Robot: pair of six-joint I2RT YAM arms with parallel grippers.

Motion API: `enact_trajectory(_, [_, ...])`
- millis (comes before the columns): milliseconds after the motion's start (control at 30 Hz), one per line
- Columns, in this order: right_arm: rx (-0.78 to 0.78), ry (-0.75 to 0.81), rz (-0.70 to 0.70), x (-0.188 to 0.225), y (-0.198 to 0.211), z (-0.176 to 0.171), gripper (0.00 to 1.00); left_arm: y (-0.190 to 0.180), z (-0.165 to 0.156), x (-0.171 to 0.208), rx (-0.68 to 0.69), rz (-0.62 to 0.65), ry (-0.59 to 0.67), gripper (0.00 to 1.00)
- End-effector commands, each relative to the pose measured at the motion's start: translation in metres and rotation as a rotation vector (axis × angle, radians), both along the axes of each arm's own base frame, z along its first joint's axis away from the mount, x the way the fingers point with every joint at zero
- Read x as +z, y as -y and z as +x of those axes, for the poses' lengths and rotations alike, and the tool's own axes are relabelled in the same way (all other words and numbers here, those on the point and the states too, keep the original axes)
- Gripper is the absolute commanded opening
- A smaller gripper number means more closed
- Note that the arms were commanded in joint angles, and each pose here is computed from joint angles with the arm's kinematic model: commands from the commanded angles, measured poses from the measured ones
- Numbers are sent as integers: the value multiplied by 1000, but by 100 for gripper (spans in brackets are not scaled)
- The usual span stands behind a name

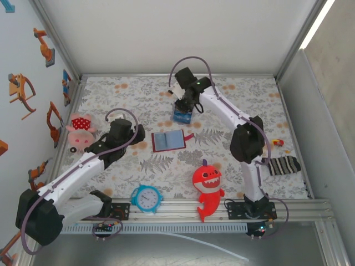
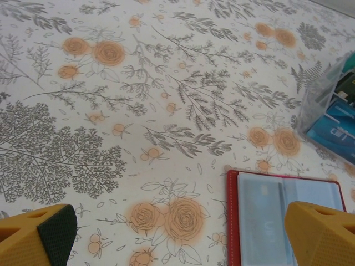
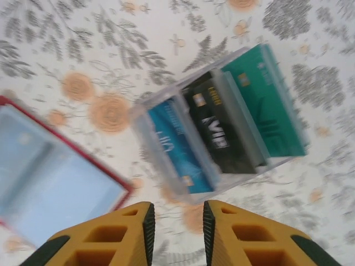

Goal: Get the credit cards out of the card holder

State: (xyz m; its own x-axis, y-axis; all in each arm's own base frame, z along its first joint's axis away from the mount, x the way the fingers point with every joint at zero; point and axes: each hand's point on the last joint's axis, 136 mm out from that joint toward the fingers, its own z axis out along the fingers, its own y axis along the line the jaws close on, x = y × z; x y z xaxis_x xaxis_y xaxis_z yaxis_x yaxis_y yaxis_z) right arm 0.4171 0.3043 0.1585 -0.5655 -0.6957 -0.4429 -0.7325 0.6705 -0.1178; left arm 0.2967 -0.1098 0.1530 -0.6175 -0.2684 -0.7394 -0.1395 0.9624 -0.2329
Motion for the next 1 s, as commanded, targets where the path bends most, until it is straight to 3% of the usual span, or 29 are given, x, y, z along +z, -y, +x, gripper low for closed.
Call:
enact_trajectory(0, [-73, -14, 106, 3, -25, -20, 32, -20, -4, -2, 104, 3, 13, 97])
enact_trajectory(467, [-89, -117, 80, -61, -79, -90, 39, -75, -38, -30, 339, 33, -4, 97])
enact_trajectory(767, [-89, -179, 55, -93, -99, -112, 40, -96, -56, -35, 418, 11, 24, 97])
enact_trajectory(800, [-93, -185, 50, -96, -99, -113, 48, -97, -58, -35, 422, 11, 24, 97])
enact_trajectory(833, [-95, -191, 47, -99, -98, -113, 62, -98, -59, -36, 423, 13, 23, 97])
enact_trajectory(867, [-95, -200, 46, -102, -99, -114, 67, -98, -59, -36, 424, 14, 21, 97])
enact_trajectory(967, [-93, -215, 43, -110, -101, -116, 66, -99, -60, -36, 425, 13, 21, 97])
